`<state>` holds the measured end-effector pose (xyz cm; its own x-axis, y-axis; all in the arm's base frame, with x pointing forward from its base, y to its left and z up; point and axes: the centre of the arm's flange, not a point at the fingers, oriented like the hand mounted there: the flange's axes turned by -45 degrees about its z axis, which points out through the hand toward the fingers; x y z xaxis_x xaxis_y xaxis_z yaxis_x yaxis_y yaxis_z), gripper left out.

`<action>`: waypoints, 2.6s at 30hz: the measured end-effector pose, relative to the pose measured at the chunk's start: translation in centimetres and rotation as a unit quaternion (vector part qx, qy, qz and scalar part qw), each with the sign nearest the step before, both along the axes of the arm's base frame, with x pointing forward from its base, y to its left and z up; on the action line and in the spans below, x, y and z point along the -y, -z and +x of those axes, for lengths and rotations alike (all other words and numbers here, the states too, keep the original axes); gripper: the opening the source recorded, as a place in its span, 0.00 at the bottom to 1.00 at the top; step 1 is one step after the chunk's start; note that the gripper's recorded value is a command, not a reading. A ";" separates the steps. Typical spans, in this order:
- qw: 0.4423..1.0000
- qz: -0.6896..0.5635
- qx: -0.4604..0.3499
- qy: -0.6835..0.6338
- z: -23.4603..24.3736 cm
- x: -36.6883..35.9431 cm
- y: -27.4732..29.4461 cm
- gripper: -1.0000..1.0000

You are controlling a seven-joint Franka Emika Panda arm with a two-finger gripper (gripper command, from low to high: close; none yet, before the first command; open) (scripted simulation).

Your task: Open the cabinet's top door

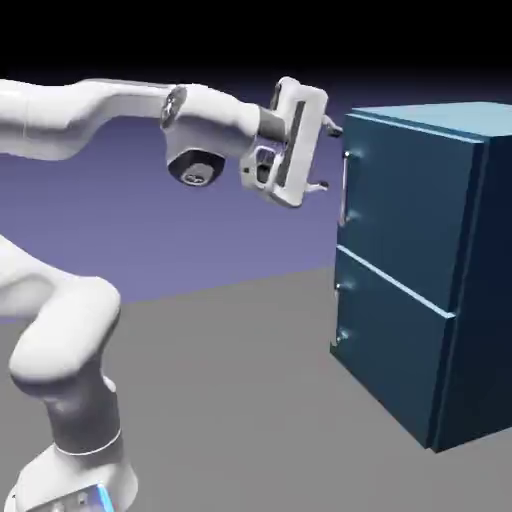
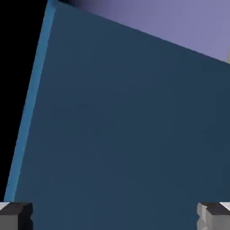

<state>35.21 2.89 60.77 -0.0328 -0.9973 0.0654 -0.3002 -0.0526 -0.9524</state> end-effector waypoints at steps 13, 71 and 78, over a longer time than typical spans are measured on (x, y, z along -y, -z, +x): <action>0.951 0.287 0.092 0.063 0.3 -5.6 0.7 0.50; 0.680 0.732 0.017 -0.028 2.4 -7.5 14.3 0.00; 0.688 0.725 0.014 -0.008 3.1 -7.8 14.4 0.00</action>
<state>38.27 10.64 46.35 -0.0018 -0.0126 -0.9999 -0.2902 0.9569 -0.0115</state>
